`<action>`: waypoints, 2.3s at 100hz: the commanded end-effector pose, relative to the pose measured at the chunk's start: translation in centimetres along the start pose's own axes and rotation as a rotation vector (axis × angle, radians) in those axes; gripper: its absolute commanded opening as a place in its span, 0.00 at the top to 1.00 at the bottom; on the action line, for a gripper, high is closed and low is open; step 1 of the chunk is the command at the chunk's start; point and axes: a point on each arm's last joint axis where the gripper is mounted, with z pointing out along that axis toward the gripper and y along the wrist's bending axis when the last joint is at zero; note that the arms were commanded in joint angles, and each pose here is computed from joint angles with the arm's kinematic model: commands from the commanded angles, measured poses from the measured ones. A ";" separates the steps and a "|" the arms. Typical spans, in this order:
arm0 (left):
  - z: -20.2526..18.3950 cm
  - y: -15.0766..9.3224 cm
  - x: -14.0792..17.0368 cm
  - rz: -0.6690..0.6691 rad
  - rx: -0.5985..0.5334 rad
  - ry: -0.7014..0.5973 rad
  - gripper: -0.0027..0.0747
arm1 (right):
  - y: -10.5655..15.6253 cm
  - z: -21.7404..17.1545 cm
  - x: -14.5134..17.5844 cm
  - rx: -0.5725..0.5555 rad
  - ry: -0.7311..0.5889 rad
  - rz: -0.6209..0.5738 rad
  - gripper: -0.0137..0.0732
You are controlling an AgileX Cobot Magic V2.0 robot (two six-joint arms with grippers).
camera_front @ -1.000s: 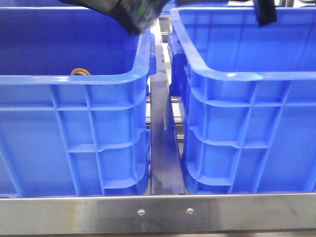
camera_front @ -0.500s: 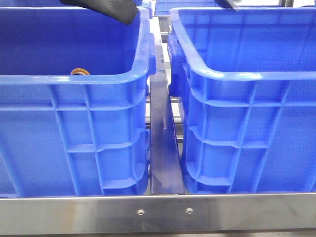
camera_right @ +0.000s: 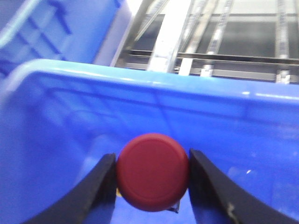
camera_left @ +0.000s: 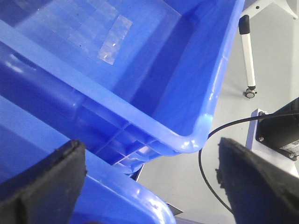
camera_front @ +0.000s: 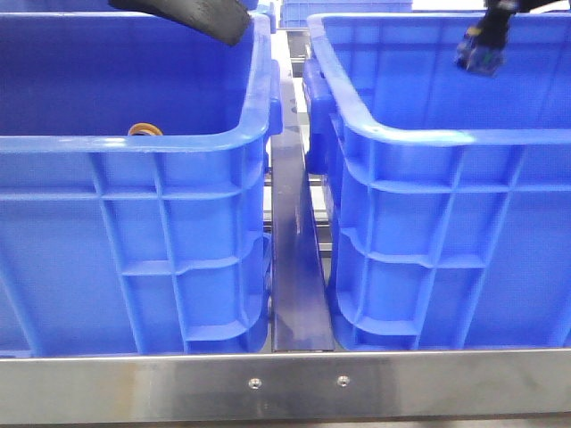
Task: Pick red and yellow buttons and place in box
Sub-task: 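Carry the red button with the right gripper and set it in the empty bin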
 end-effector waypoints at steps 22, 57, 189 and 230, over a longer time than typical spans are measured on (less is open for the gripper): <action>-1.3 -1.5 -1.6 0.005 0.029 -0.097 0.25 | 0.5 2.8 -0.5 0.108 -0.080 -0.045 0.60; -1.3 -1.3 -1.7 0.004 0.009 -0.112 0.25 | -1.1 6.5 1.7 0.205 -0.036 -0.030 0.60; -1.3 -1.4 -1.7 0.004 0.012 -0.109 0.25 | 1.6 1.0 0.1 0.104 -0.086 -0.064 0.24; -1.7 0.2 -2.0 -0.106 -0.156 -0.130 0.25 | 4.2 -8.7 3.8 0.104 -0.172 -0.084 0.24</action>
